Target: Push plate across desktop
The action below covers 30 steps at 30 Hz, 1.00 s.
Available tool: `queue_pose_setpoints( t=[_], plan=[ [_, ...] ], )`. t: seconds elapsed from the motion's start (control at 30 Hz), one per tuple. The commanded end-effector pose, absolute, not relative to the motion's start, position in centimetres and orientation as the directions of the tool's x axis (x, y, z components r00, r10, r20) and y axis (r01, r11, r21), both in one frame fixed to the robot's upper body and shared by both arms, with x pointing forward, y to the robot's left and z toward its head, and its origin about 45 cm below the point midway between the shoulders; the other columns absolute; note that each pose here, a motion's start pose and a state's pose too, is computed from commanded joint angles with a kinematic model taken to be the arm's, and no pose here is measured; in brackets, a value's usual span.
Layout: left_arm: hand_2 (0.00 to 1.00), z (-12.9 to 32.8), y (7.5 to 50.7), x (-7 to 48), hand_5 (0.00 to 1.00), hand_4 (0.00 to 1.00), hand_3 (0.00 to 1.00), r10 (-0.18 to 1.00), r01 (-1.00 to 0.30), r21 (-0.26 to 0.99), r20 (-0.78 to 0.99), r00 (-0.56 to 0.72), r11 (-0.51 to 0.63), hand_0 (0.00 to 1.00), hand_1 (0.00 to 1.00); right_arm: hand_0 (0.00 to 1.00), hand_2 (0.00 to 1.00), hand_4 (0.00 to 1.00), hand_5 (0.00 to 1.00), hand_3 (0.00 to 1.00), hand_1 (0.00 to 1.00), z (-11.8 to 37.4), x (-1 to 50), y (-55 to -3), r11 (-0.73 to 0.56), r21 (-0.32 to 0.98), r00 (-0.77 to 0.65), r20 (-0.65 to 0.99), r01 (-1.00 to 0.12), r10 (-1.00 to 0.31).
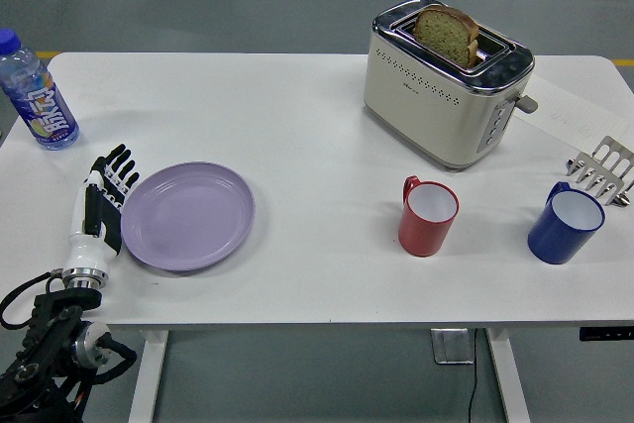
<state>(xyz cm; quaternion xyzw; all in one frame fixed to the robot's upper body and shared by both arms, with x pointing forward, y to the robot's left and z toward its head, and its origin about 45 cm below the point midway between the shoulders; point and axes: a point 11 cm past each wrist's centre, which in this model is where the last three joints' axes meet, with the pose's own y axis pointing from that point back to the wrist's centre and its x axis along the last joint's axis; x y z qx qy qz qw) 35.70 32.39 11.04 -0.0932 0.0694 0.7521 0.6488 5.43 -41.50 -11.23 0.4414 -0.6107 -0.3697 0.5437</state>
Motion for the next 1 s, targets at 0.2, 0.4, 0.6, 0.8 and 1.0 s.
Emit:
queue_pose_setpoints(
  t=[0.2, 0.4, 0.6, 0.8, 1.0],
  plan=[
    [0.878, 11.1, 31.8, 35.9, 0.998, 0.492, 0.818, 0.966, -0.991, -0.018, -0.226, -0.124, -0.132, 0.855, 0.881, 0.608, 0.638, 0.135, 0.371, 0.631, 0.545, -11.2, 5.5, -41.5, 0.337, 0.932, -0.018, 0.337, -0.137, -0.941],
    [0.877, 11.3, 31.3, 36.3, 0.998, 0.489, 0.819, 0.969, -0.993, -0.023, -0.223, -0.109, -0.117, 0.855, 0.880, 0.608, 0.638, 0.135, 0.369, 0.632, 0.545, -11.2, 5.5, -41.5, 0.336, 0.932, -0.017, 0.337, -0.138, -0.941],
    [0.877, 11.4, 30.8, 36.5, 0.998, 0.489, 0.819, 0.971, -0.995, -0.023, -0.220, -0.093, -0.100, 0.855, 0.880, 0.608, 0.638, 0.135, 0.369, 0.632, 0.545, -11.3, 5.4, -41.4, 0.334, 0.933, -0.016, 0.335, -0.135, -0.942],
    [0.877, 11.0, 30.2, 36.4, 0.998, 0.489, 0.819, 0.973, -0.997, -0.013, -0.217, -0.077, -0.081, 0.855, 0.880, 0.608, 0.637, 0.134, 0.366, 0.632, 0.545, -11.3, 5.1, -41.3, 0.333, 0.934, -0.012, 0.335, -0.130, -0.942],
    [0.877, 10.8, 29.8, 36.3, 0.998, 0.489, 0.819, 0.974, -0.998, -0.006, -0.216, -0.066, -0.069, 0.855, 0.880, 0.608, 0.637, 0.134, 0.366, 0.632, 0.545, -11.4, 4.9, -41.3, 0.334, 0.934, -0.012, 0.335, -0.127, -0.942]
  ],
)
